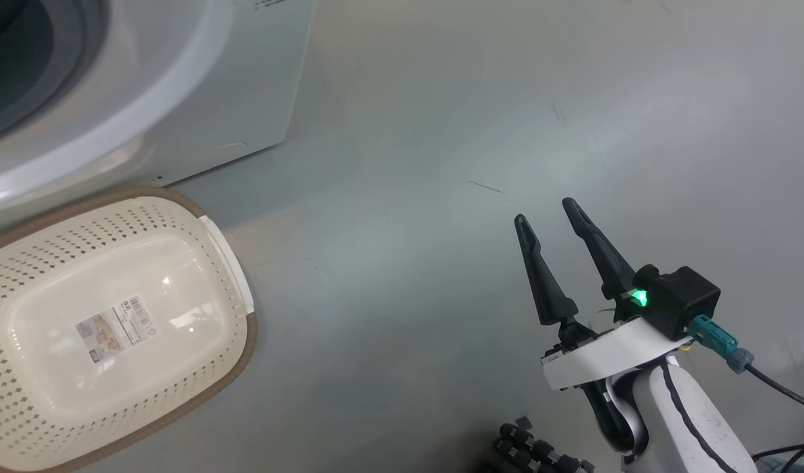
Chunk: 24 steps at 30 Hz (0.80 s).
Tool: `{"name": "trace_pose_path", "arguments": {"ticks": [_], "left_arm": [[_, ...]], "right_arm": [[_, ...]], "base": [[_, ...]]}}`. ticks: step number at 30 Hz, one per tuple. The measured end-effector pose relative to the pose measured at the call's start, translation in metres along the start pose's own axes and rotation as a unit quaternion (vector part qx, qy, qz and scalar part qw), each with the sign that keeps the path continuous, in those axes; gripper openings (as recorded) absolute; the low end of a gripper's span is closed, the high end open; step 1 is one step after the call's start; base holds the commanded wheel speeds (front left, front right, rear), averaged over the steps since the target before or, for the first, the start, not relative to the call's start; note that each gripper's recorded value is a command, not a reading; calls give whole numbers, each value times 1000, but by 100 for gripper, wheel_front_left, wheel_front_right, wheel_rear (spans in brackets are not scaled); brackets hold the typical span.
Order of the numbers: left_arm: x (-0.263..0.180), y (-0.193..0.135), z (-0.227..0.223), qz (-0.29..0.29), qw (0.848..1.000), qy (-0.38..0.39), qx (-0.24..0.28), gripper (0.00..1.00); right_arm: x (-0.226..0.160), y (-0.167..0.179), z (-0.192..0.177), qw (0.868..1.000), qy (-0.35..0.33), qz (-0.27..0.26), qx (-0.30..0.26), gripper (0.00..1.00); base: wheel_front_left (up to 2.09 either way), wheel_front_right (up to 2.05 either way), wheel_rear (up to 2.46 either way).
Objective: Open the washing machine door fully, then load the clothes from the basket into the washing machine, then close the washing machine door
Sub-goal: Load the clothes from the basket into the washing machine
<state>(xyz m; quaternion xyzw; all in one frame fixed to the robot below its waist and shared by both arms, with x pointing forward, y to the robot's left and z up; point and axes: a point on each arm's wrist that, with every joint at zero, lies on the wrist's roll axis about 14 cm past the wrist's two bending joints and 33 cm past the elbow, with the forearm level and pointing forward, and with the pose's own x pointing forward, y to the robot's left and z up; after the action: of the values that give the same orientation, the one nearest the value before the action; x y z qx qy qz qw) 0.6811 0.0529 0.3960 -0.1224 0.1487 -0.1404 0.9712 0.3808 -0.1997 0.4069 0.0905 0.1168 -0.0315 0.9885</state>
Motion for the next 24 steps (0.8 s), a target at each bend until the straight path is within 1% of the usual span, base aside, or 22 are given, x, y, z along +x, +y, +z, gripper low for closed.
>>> {"name": "trace_pose_path", "arguments": {"ticks": [3,4,10,12,15,17,19,21,23,24], "left_arm": [[14,8,8,12,1000,-5,-1,0],[23,9,14,14,1000,-11,-10,0],[46,4,13,11,999,-7,-30,0],[52,4,15,14,999,-12,-44,0],[61,1,26,11,998,-29,-56,0],[66,0,38,10,996,-56,-71,0],[68,4,54,22,992,-87,-88,0],[70,5,61,24,991,-100,-83,0],[72,5,55,24,994,-92,-55,0],[72,4,52,24,995,-89,-45,3]], "right_arm": [[-1,-4,-4,1000,8,-7,-2,100],[-3,-7,-9,1000,16,-13,-4,100],[-8,-12,-25,999,42,-25,-6,100],[-7,-12,-28,999,47,-26,-7,100],[-7,-14,-30,998,51,-30,-9,100],[-8,-16,-31,998,53,-34,-10,100],[-8,-17,-32,998,56,-36,-11,100],[-9,-18,-34,998,58,-37,-11,100],[-9,-18,-35,997,59,-38,-11,100],[-8,-18,-35,997,60,-38,-11,100]], "base": [[0,0,0],[0,0,0],[0,0,0],[0,0,0],[0,0,0],[0,0,0],[0,0,0],[0,0,0],[0,0,0],[0,0,0]]}}
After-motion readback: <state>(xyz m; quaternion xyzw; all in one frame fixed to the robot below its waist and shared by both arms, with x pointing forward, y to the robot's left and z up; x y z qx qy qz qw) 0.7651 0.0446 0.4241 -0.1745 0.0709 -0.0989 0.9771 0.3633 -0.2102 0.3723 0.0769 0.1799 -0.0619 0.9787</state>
